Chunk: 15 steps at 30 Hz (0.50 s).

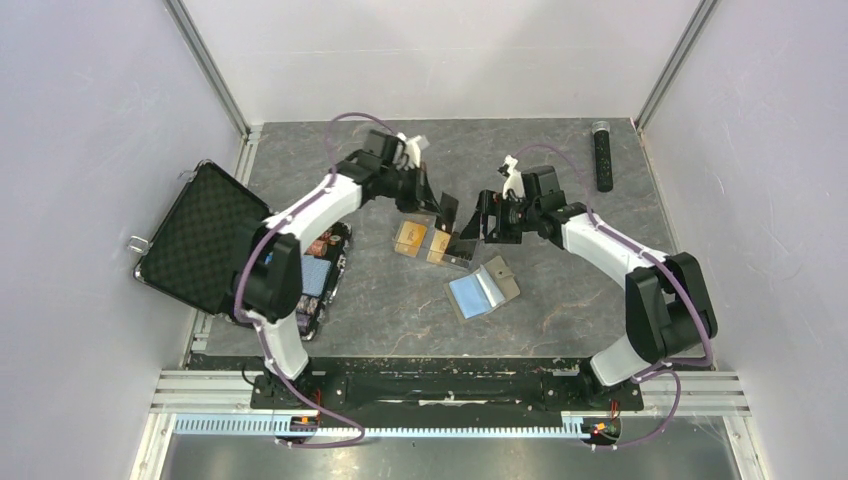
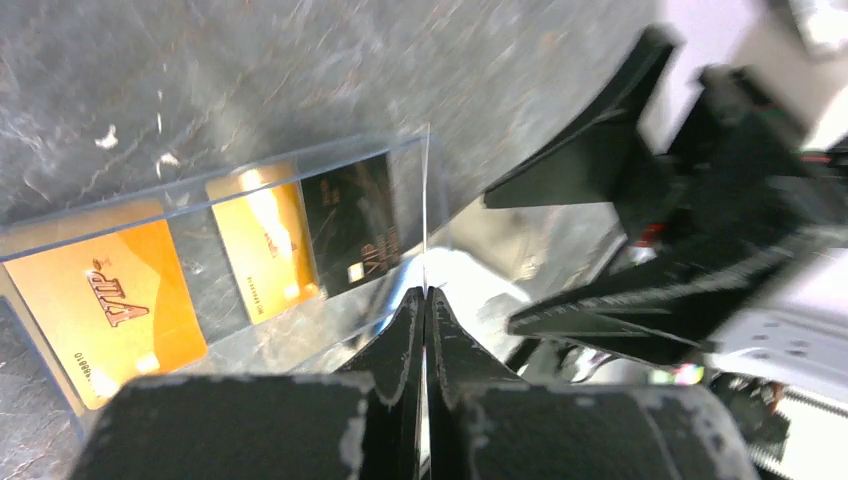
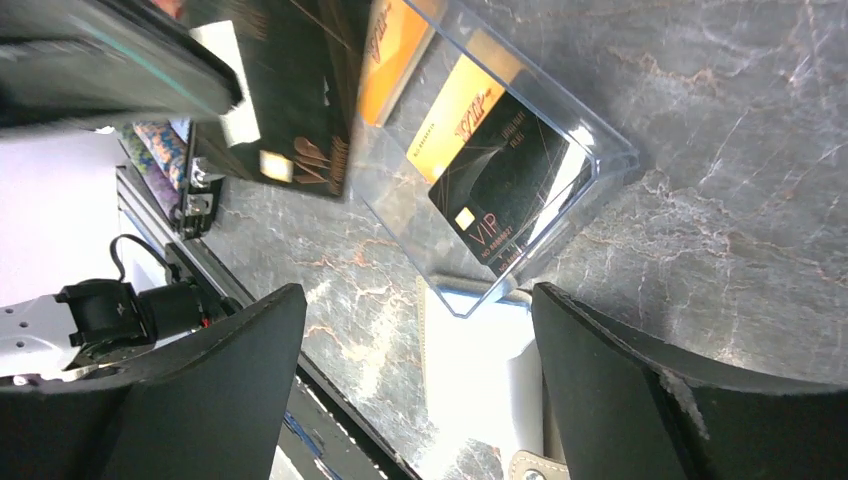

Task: Put the credit cards into the card holder
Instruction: Pick up the credit card from the storage box.

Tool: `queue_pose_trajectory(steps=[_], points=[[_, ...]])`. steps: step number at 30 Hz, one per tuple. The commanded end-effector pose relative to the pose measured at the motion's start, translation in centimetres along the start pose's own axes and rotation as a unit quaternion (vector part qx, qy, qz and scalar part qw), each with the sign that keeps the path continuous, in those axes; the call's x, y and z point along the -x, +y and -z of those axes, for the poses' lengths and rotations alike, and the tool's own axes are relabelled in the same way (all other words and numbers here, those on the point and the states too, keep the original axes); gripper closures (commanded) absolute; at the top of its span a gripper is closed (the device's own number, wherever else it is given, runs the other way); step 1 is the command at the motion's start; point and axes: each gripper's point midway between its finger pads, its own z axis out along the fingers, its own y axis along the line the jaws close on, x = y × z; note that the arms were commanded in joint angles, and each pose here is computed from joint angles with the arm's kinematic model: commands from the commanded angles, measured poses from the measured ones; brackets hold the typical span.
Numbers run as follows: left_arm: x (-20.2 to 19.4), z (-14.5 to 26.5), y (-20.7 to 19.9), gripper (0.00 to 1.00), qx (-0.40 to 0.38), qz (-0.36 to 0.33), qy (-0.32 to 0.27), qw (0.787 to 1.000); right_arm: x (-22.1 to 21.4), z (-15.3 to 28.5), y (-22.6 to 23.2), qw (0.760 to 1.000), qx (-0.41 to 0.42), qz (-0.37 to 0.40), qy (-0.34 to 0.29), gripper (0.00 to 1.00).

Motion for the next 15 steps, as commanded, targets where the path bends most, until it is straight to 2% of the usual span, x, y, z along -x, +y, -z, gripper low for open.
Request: queue_pose_trajectory(steps=[1,9,15], points=[[4.1,5.3,-4.7,0.98,-0.126,0.0,-0.095,0.987,4.0,2.3,3.2,0.996,0.05,0.04,-0.056,0.14],[4.1,8.4,-7.8,0.98,-0.264,-0.002,-0.115,0.958,6.4,3.7,8.6,0.978,0.184,0.032,-0.089,0.2],[3.9,8.7,-8.6,0.98,-0.3,0.002,-0.114,0.947,7.4,4.1,10.6,0.962,0.252,0.002,-0.108,0.34]])
